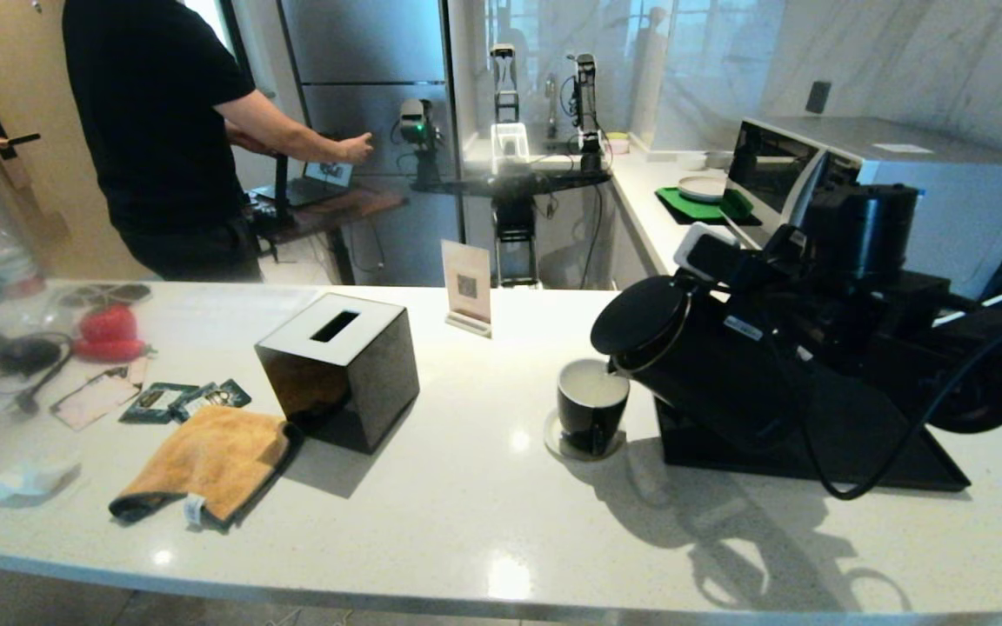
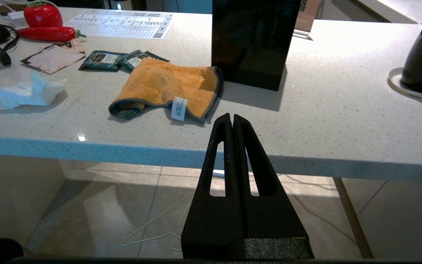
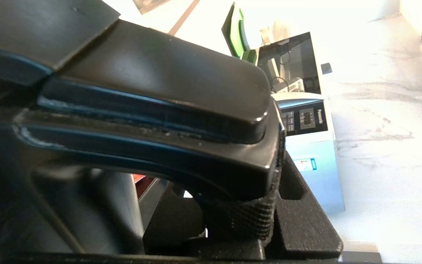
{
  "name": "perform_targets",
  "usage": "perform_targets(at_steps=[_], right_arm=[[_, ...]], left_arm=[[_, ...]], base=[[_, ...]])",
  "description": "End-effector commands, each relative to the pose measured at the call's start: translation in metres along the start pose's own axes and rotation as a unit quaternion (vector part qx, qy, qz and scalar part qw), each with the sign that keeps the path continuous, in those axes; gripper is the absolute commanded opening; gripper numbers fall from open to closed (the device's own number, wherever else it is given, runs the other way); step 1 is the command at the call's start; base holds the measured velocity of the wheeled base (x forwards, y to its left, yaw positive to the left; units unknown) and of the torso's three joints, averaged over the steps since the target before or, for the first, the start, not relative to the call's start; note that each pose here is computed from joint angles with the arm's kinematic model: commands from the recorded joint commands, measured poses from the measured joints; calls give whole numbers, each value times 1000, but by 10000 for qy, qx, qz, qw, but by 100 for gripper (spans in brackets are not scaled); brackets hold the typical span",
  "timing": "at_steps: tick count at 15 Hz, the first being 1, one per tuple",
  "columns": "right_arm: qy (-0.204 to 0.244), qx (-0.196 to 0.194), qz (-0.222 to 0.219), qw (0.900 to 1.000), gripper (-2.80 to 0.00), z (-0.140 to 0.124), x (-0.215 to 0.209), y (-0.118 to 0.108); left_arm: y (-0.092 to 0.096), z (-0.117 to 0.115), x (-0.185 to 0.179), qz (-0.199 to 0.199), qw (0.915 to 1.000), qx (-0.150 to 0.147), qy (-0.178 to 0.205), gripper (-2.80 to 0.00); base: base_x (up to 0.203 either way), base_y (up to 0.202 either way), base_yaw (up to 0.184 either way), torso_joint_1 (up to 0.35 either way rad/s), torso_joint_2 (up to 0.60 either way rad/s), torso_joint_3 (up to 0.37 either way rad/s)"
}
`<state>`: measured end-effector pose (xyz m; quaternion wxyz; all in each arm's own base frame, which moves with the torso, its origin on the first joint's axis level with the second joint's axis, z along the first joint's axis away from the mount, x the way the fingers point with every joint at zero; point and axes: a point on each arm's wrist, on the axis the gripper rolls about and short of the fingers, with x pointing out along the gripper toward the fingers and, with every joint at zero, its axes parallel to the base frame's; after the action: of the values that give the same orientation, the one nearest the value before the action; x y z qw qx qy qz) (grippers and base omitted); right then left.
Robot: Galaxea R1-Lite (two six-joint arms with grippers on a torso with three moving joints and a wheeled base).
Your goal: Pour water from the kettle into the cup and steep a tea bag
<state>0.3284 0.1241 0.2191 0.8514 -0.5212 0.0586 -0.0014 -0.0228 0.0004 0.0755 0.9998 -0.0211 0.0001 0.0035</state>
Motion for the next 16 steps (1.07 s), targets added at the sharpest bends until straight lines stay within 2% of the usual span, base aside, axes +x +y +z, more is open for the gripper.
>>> perform_targets(at_steps=[1, 16], right_arm=[[3, -36, -9, 10000, -280, 1, 2, 1], [-107, -309, 46, 9995, -280, 1, 2, 1]], left_arm=[[0, 0, 0, 3, 10000, -4, 5, -280], [0, 0, 0, 3, 10000, -4, 5, -280]], base=[[0, 0, 0, 0, 0, 0], [0, 0, 0, 0, 0, 0]])
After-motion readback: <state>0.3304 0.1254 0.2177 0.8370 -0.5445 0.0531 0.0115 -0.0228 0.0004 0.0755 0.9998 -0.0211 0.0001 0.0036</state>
